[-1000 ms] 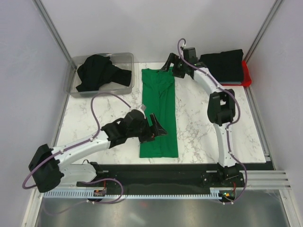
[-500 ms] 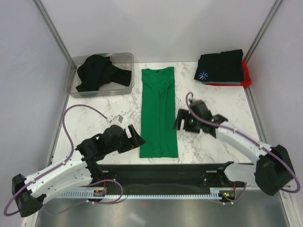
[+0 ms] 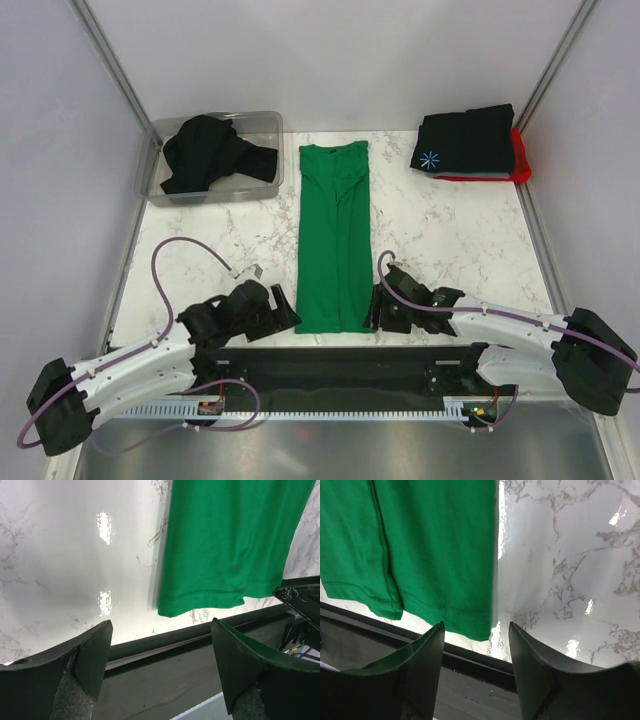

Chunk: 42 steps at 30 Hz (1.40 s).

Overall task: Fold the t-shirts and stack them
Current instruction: Fold the tshirt

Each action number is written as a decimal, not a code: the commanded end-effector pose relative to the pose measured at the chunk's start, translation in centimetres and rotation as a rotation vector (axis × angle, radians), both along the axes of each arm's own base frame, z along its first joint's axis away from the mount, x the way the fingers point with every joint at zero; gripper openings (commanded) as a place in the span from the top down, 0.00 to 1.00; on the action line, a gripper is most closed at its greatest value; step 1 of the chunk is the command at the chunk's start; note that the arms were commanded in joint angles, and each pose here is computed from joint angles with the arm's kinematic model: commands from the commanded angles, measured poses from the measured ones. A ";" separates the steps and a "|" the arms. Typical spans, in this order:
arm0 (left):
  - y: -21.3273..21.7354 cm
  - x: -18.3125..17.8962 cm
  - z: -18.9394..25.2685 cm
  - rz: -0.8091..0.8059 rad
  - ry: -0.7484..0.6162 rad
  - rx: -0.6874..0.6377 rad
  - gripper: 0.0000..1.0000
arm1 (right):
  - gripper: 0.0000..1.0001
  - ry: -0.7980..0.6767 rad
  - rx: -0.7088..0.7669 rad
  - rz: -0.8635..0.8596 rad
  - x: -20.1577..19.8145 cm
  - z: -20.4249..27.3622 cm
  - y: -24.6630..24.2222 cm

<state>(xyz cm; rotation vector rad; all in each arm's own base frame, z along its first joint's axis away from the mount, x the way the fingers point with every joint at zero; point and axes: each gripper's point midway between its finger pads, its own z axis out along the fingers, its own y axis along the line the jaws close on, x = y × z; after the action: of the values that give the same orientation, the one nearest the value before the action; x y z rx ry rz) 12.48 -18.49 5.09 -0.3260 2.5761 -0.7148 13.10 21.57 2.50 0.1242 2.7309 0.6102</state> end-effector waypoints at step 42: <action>-2.3 0.8 -2.6 0.032 0.042 -0.077 0.37 | 0.70 0.008 0.068 -0.063 -0.8 -1.6 0.3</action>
<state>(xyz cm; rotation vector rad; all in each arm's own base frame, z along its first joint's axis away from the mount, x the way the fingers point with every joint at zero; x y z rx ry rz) 13.14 -20.98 2.92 -0.3758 2.5851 -0.8155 12.83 22.18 1.83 0.2222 2.6844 0.7021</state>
